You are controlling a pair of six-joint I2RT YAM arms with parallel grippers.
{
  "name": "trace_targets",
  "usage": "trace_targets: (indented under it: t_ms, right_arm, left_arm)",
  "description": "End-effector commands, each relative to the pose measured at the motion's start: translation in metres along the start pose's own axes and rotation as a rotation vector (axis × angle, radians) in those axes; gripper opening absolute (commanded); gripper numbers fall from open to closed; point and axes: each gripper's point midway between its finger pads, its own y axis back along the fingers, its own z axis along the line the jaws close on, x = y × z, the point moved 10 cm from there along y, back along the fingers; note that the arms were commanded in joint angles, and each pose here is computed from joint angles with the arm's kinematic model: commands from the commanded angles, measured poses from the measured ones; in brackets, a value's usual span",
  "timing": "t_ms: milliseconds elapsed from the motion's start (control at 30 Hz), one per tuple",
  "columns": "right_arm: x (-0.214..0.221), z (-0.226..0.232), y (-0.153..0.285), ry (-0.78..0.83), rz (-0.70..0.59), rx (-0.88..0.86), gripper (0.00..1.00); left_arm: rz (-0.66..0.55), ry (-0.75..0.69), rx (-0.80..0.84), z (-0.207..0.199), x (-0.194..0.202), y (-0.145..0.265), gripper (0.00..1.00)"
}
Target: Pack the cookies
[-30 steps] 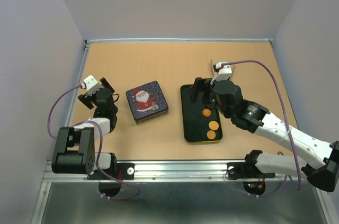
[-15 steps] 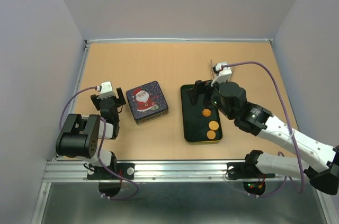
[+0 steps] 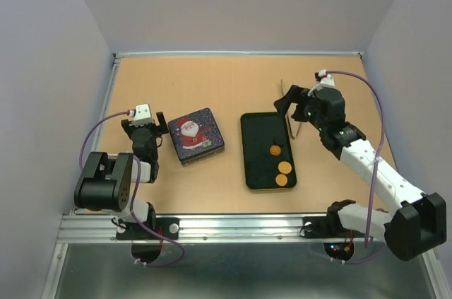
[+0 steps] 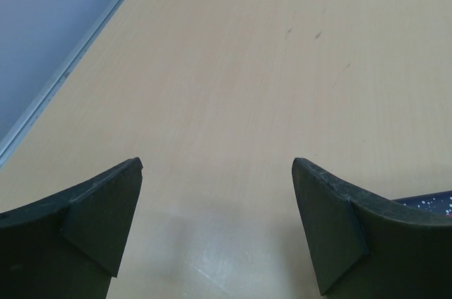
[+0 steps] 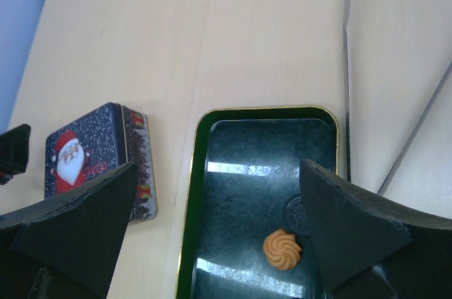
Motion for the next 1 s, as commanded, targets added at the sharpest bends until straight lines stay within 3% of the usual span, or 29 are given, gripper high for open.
trace_targets:
  t_ms: [0, 33, 133, 300, 400, 533, 633, 733, 967]
  right_arm:
    - [-0.016, -0.018, -0.004, -0.140, -0.016, -0.172, 1.00]
    - [-0.005, -0.027, -0.007, -0.194, 0.033, -0.195, 1.00]
    - [-0.006, -0.060, -0.012, -0.220, 0.014, -0.182, 1.00]
    - [-0.030, -0.121, -0.016, -0.228, -0.118, 0.056, 1.00]
    - [-0.034, -0.144, -0.020, -0.145, -0.199, 0.258, 1.00]
    - [-0.027, -0.160, -0.022, -0.077, -0.325, 0.346, 1.00]
    - [-0.001, -0.175, -0.029, -0.027, -0.302, 0.365, 1.00]
    - [0.010, -0.194, -0.034, 0.016, -0.302, 0.492, 0.98]
    - [0.034, -0.211, -0.041, 0.081, -0.301, 0.523, 1.00]
  left_arm:
    - [-0.286, 0.070, 0.010, -0.004, -0.050, -0.007, 0.99]
    - [-0.286, 0.070, 0.010, -0.004, -0.050, -0.007, 0.99]
    - [-0.286, 0.070, 0.010, -0.004, -0.050, -0.007, 0.99]
    - [-0.290, 0.070, 0.010, -0.004, -0.051, -0.007, 0.99]
    - [-0.288, 0.071, 0.010, -0.004, -0.050, -0.007, 0.99]
    - [-0.288, 0.071, 0.010, -0.004, -0.050, -0.007, 0.99]
    - [-0.288, 0.071, 0.010, -0.004, -0.050, -0.007, 0.99]
    - [-0.288, 0.071, 0.010, -0.004, -0.050, -0.007, 0.99]
    - [-0.288, 0.071, 0.010, -0.004, -0.050, -0.007, 0.99]
